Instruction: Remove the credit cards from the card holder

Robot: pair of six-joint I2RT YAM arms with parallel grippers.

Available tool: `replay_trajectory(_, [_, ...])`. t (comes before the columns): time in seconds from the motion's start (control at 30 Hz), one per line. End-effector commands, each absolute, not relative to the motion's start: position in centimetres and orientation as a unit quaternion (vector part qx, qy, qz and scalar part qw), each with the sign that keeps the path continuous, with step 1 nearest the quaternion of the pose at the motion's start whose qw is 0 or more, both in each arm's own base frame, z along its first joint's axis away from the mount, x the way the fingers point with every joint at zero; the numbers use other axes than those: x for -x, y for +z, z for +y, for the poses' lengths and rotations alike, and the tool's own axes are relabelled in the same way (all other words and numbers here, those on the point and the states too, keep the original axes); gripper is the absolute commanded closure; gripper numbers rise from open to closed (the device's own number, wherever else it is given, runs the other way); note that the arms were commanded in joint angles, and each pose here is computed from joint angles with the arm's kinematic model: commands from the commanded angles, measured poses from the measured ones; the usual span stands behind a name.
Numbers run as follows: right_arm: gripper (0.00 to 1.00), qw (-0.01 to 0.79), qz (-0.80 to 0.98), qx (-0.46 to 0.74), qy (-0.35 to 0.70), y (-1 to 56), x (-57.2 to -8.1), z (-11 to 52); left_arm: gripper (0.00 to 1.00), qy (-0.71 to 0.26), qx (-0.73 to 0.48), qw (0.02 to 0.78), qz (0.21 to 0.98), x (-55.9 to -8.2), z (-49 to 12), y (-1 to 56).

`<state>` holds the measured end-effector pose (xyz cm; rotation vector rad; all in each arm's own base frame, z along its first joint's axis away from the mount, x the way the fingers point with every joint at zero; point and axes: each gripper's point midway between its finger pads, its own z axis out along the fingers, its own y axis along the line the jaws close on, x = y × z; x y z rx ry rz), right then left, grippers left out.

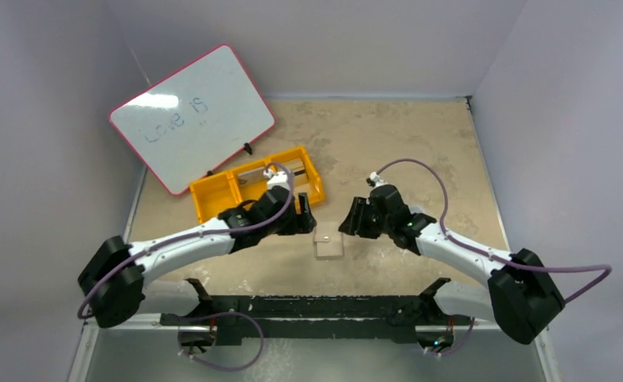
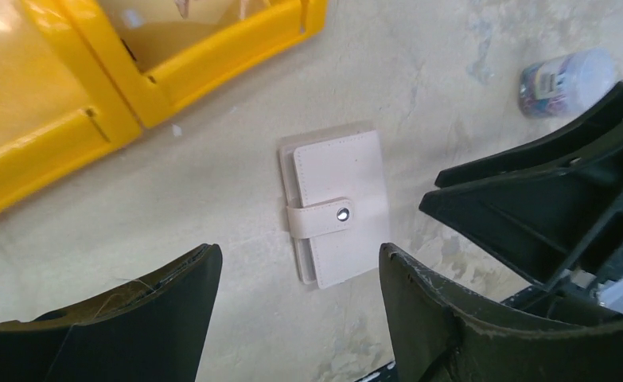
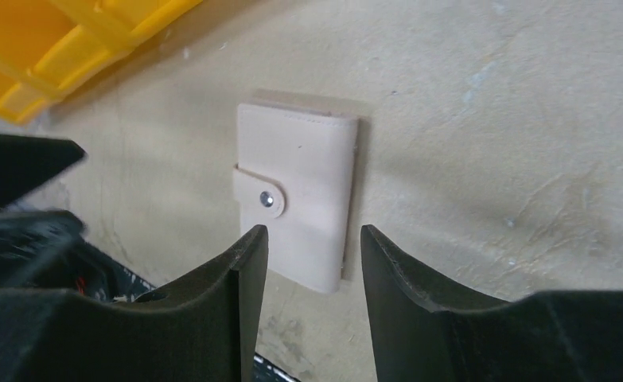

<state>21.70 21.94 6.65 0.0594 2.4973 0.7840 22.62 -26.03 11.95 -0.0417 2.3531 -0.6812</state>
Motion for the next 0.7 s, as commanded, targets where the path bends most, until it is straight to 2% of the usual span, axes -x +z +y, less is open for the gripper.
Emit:
replay_trajectory(0.0, [0.52,0.288,0.918,-0.097,0.256,5.9,-22.9,20.2,0.28,-0.244,0.045,0.362,0.899,-24.0,-29.7,12.0])
replay_trajectory(0.2, [0.54,0.284,0.911,-0.095,0.283,5.2,-22.9,21.2,0.30,-0.197,0.042,0.348,0.916,-23.6,-32.1,9.0])
replay_trajectory(0.43, [0.59,0.270,0.900,-0.121,0.320,4.7,-22.4,22.1,0.45,-0.152,0.008,0.325,0.933,-22.7,-34.3,6.5])
replay_trajectory(0.67, [0.61,0.273,0.890,-0.170,0.322,4.3,-21.9,21.0,0.49,-0.094,-0.009,0.315,0.944,-22.1,-33.8,4.7])
